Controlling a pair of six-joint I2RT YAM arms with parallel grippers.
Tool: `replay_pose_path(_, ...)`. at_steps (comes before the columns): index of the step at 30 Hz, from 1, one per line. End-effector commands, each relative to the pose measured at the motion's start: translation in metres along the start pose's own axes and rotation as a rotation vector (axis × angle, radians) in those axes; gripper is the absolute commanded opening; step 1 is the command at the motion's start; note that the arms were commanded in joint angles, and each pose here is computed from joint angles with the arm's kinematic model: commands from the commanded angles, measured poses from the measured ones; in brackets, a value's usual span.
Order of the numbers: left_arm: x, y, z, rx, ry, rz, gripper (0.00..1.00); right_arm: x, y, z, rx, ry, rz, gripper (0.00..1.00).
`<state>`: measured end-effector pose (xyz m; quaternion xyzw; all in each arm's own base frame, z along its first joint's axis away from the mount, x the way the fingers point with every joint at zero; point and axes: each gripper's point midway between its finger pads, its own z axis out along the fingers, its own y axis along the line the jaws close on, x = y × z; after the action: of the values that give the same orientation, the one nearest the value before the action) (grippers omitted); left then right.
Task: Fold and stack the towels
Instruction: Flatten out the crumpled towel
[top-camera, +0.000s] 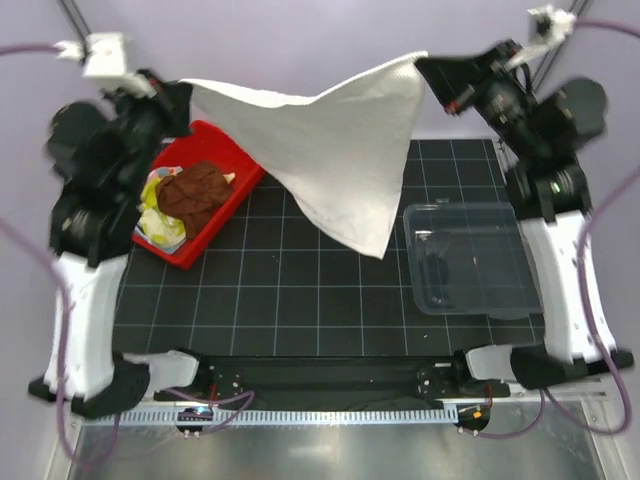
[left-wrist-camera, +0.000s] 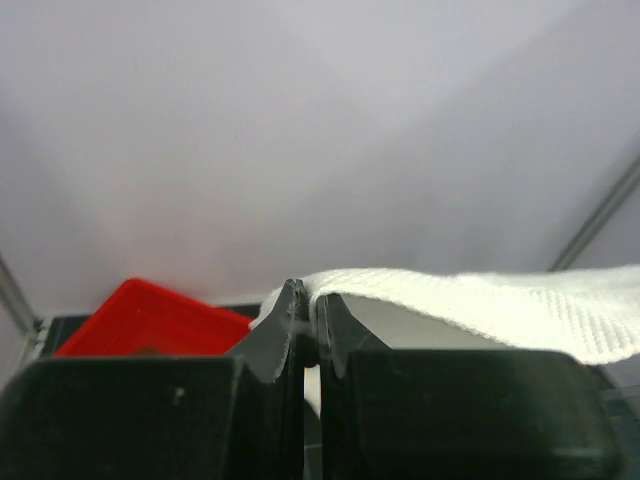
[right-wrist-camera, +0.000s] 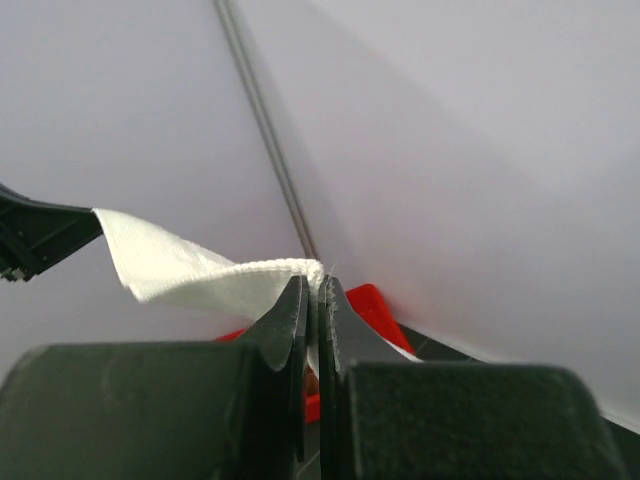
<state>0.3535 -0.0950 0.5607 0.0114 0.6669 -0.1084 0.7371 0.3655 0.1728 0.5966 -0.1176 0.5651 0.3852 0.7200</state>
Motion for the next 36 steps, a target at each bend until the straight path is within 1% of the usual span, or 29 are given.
replay_pose_path(1, -0.088, -0.022, -0.102, 0.189, -0.281, -0.149, 0.0, -0.083, 0.115, -0.1, -0.215, -0.228, -0.064, 0.01)
replay_pose_path(3, -0.099, -0.032, -0.13, 0.269, -0.319, -0.18, 0.0, -0.08, 0.131, -0.12, -0.252, -0.231, -0.044, 0.01)
replay_pose_path(4, -0.105, -0.039, -0.143, 0.313, -0.332, -0.222, 0.0, -0.091, 0.152, -0.144, -0.286, -0.265, -0.03, 0.01)
replay_pose_path(5, -0.115, -0.042, -0.162, 0.353, -0.367, -0.239, 0.0, -0.095, 0.159, -0.152, -0.299, -0.279, -0.023, 0.01)
replay_pose_path(6, -0.119, -0.052, -0.173, 0.418, -0.368, -0.251, 0.0, -0.102, 0.167, -0.162, -0.314, -0.3, -0.017, 0.01)
replay_pose_path(9, -0.138, -0.058, -0.201, 0.478, -0.413, -0.293, 0.0, -0.126, 0.192, -0.188, -0.345, -0.372, -0.009, 0.01)
replay_pose_path(13, -0.156, -0.048, -0.213, 0.43, -0.468, -0.299, 0.0, -0.148, 0.199, -0.196, -0.324, -0.421, -0.018, 0.01)
replay_pose_path(17, -0.156, -0.042, -0.197, 0.374, -0.438, -0.251, 0.0, -0.154, 0.189, -0.182, -0.288, -0.424, -0.014, 0.01)
replay_pose_path(19, -0.149, -0.038, -0.176, 0.327, -0.407, -0.24, 0.0, -0.151, 0.178, -0.166, -0.275, -0.406, -0.005, 0.01)
replay_pose_path(22, -0.131, -0.02, -0.131, 0.19, -0.355, -0.188, 0.0, -0.135, 0.148, -0.13, -0.224, -0.358, -0.009, 0.01)
replay_pose_path(23, -0.124, -0.01, -0.115, 0.122, -0.338, -0.176, 0.0, -0.133, 0.141, -0.121, -0.211, -0.351, -0.017, 0.01)
replay_pose_path(24, -0.119, -0.006, -0.101, 0.086, -0.324, -0.132, 0.0, -0.116, 0.115, -0.096, -0.156, -0.3, -0.027, 0.01)
replay_pose_path(25, -0.104, -0.004, -0.068, 0.053, -0.277, -0.111, 0.0, -0.109, 0.103, -0.085, -0.134, -0.283, -0.035, 0.01)
replay_pose_path(27, -0.089, -0.006, -0.037, 0.04, -0.234, -0.072, 0.0, -0.094, 0.078, -0.062, -0.088, -0.251, -0.05, 0.01)
replay_pose_path(28, -0.07, -0.01, -0.005, 0.044, -0.188, -0.057, 0.0, -0.074, 0.054, -0.039, -0.058, -0.206, -0.065, 0.01)
replay_pose_path(30, -0.054, -0.014, 0.023, 0.053, -0.161, -0.04, 0.0, -0.051, 0.023, -0.015, -0.012, -0.16, -0.09, 0.01)
replay_pose_path(31, -0.053, -0.014, 0.035, 0.049, -0.178, -0.035, 0.0, -0.041, 0.01, -0.006, 0.004, -0.143, -0.102, 0.01)
replay_pose_path(32, -0.035, -0.014, 0.06, 0.039, -0.148, -0.026, 0.0, -0.015, -0.018, 0.016, 0.024, -0.095, -0.106, 0.01)
replay_pose_path(34, -0.03, -0.007, 0.083, 0.022, -0.166, -0.018, 0.0, -0.001, -0.048, 0.034, 0.033, -0.081, -0.127, 0.01)
replay_pose_path(35, -0.015, -0.006, 0.109, 0.018, -0.146, -0.009, 0.0, 0.014, -0.068, 0.053, 0.033, -0.058, -0.135, 0.01)
replay_pose_path(36, -0.01, -0.005, 0.12, 0.016, -0.143, -0.006, 0.0, 0.025, -0.082, 0.063, 0.034, -0.04, -0.137, 0.01)
